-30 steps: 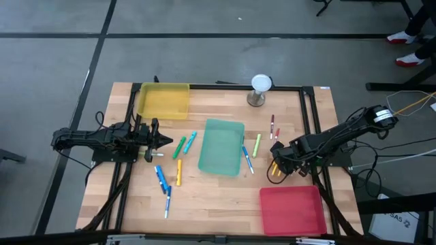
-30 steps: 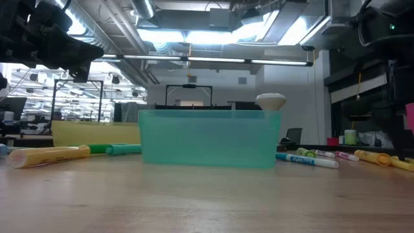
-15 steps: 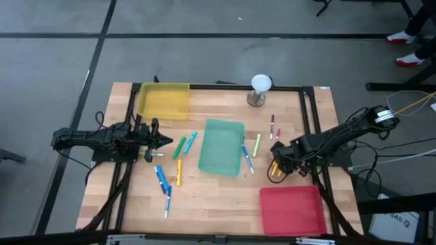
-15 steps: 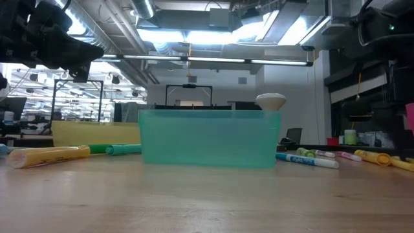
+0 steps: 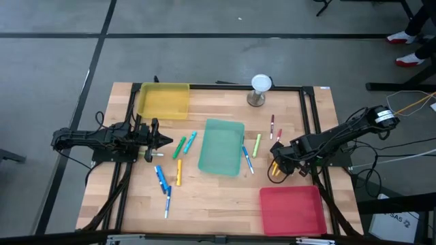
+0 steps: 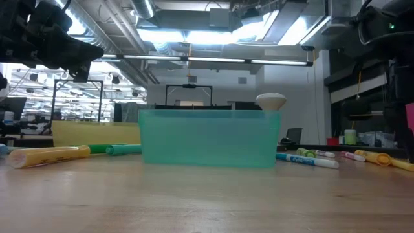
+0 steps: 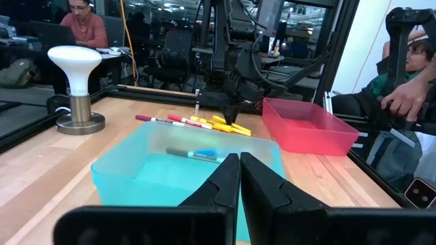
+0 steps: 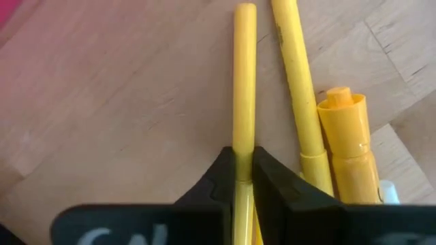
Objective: Pick & Place Markers
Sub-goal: Put the right yellow pen into the green bin
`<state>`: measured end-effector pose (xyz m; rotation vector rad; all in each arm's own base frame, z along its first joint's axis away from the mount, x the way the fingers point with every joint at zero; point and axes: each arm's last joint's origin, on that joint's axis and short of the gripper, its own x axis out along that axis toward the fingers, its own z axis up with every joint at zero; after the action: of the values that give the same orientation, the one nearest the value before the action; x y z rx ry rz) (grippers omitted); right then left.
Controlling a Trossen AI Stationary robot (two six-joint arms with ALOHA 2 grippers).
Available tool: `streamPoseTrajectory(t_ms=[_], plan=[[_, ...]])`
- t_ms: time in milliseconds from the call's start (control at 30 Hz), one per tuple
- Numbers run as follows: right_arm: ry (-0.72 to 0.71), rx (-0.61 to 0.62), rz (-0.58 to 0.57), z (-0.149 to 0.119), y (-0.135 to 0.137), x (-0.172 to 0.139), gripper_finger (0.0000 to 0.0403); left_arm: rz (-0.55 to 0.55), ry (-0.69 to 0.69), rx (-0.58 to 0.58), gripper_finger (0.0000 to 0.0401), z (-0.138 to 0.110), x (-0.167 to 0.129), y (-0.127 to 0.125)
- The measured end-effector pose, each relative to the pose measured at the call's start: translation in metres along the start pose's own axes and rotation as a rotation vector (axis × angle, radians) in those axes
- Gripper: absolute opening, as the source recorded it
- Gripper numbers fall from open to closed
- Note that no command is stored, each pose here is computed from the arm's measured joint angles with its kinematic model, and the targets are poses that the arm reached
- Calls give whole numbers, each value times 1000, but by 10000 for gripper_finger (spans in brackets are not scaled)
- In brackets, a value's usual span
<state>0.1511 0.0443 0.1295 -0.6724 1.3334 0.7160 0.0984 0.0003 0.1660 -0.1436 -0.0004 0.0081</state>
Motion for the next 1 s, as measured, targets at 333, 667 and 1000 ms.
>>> streamPoseTrajectory(t_ms=[333, 667, 1000], plan=[[7, -3, 4, -1, 0, 0, 28, 1, 0, 0, 12, 0, 0, 0], [9, -3, 5, -1, 1, 0, 28, 0, 0, 0, 13, 0, 0, 0], [10, 6, 6, 1, 0, -2, 28, 0, 0, 0, 13, 0, 0, 0]])
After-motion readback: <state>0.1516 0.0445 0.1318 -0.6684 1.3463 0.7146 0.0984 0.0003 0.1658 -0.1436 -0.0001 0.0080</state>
